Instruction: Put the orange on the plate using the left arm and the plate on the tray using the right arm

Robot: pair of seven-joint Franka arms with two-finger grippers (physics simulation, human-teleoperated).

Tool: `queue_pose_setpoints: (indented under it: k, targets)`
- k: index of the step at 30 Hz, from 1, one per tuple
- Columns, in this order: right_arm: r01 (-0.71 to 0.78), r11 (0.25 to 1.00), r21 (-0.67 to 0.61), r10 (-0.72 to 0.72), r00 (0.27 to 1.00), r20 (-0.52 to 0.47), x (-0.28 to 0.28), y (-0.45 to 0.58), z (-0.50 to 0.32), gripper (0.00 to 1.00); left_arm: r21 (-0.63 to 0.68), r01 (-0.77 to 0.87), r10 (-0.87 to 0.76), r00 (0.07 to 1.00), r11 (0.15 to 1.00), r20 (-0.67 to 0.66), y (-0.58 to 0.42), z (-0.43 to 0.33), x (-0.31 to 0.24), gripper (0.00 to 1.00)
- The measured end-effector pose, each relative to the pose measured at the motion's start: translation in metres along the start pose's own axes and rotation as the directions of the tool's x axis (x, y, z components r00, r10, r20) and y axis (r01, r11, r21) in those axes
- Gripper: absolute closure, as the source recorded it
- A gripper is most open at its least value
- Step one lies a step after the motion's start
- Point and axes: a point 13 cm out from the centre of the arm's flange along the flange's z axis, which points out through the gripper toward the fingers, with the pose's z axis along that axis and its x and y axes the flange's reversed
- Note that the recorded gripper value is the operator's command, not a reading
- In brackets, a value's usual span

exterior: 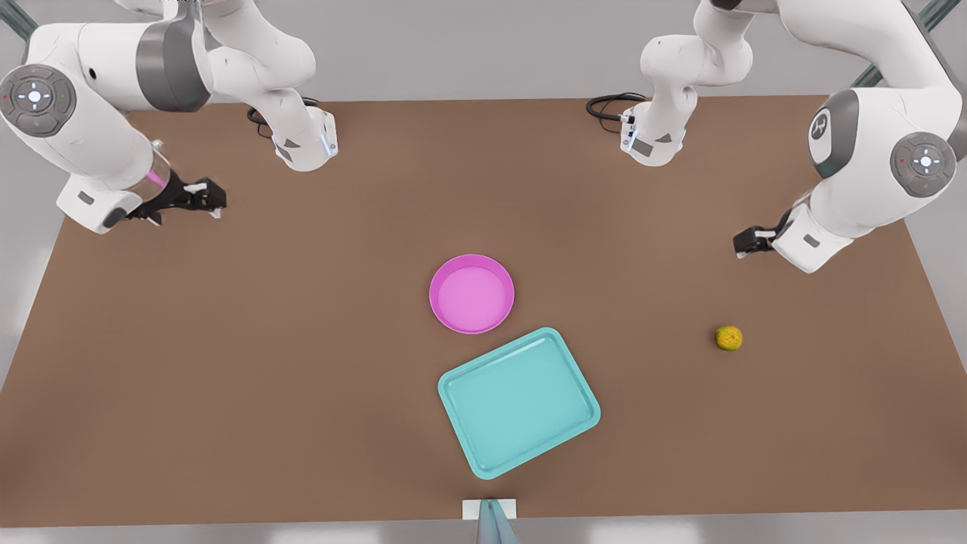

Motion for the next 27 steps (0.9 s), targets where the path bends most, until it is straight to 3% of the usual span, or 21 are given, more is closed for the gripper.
queue_pose_setpoints:
  k: [3, 6, 12, 19, 27]
  targets:
    - [-0.013, 1.000, -0.003, 0.013, 1.000, 0.012, -0.003, -0.009, 0.000, 0.00, -0.005, 0.008, -0.008, 1.000, 1.000, -0.030, 0.001, 0.020, -0.010, 0.00]
    - [-0.010, 1.000, -0.003, 0.010, 1.000, 0.012, -0.008, -0.010, 0.004, 0.00, -0.026, 0.076, -0.079, 0.982, 0.997, -0.171, 0.036, 0.116, -0.041, 0.00]
    - [0.023, 1.000, 0.001, -0.023, 1.000, -0.017, -0.031, 0.005, 0.023, 0.00, -0.048, 0.235, -0.239, 0.935, 0.971, -0.262, 0.134, 0.294, -0.070, 0.00]
    - [0.012, 1.000, -0.002, -0.012, 0.999, -0.048, -0.036, -0.003, 0.038, 0.00, -0.016, 0.202, -0.201, 0.966, 0.979, -0.164, 0.126, 0.373, -0.077, 0.00]
    - [0.016, 1.000, -0.002, -0.016, 0.998, -0.061, -0.035, -0.003, 0.042, 0.00, -0.001, 0.160, -0.160, 0.985, 0.987, -0.062, 0.113, 0.389, -0.100, 0.00]
